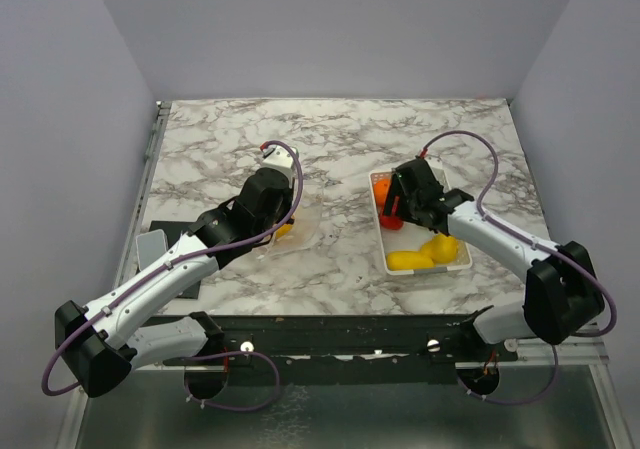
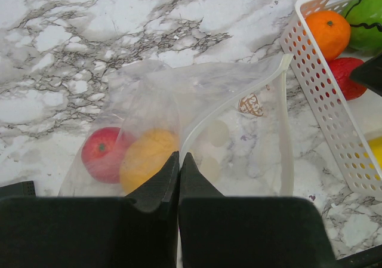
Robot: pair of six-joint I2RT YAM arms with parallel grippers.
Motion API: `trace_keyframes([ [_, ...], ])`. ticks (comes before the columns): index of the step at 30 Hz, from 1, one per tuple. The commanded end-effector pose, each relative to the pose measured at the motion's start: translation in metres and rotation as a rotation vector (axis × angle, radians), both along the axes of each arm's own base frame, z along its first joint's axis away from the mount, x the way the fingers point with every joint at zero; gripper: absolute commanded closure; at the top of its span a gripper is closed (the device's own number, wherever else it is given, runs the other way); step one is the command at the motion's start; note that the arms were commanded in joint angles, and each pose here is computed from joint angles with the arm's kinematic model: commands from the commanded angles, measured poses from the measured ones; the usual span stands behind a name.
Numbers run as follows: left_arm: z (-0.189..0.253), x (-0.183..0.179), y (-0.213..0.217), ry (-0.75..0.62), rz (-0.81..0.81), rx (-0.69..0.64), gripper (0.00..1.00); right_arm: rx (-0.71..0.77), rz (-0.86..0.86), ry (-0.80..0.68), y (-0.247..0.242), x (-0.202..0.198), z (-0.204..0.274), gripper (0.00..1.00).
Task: Place the food in the zip-top bag and seal the zipper
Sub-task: Pick up the fake fruit from the bin.
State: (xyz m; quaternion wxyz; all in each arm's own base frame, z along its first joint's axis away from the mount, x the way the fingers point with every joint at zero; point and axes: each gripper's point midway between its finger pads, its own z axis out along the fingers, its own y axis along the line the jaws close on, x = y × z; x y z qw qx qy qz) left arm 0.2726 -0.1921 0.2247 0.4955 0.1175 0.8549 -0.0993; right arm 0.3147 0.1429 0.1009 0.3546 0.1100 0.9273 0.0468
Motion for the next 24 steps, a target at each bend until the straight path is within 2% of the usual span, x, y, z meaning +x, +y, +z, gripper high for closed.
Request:
trace_keyframes([
  [1, -0.001, 0.001, 0.000, -0.008, -0.006, -0.002, 1.00, 0.030, 0.031, 0.021, 0.009, 0.010, -0.013, 0.19],
  [9, -0.001, 0.002, 0.000, -0.007, -0.005, 0.002, 1.00, 0.032, 0.031, 0.076, 0.011, 0.016, -0.037, 0.15],
  [14, -0.001, 0.001, 0.000, -0.008, -0.006, 0.002, 1.00, 0.036, 0.034, 0.098, 0.013, 0.016, -0.049, 0.17],
  [17, -0.001, 0.001, 0.000, -0.008, -0.005, 0.002, 1.00, 0.036, 0.031, 0.096, 0.011, 0.015, -0.049, 0.27],
  [24, -0.001, 0.001, 0.001, -0.009, -0.005, 0.002, 1.00, 0.013, 0.016, 0.074, 0.001, 0.008, -0.038, 0.66],
])
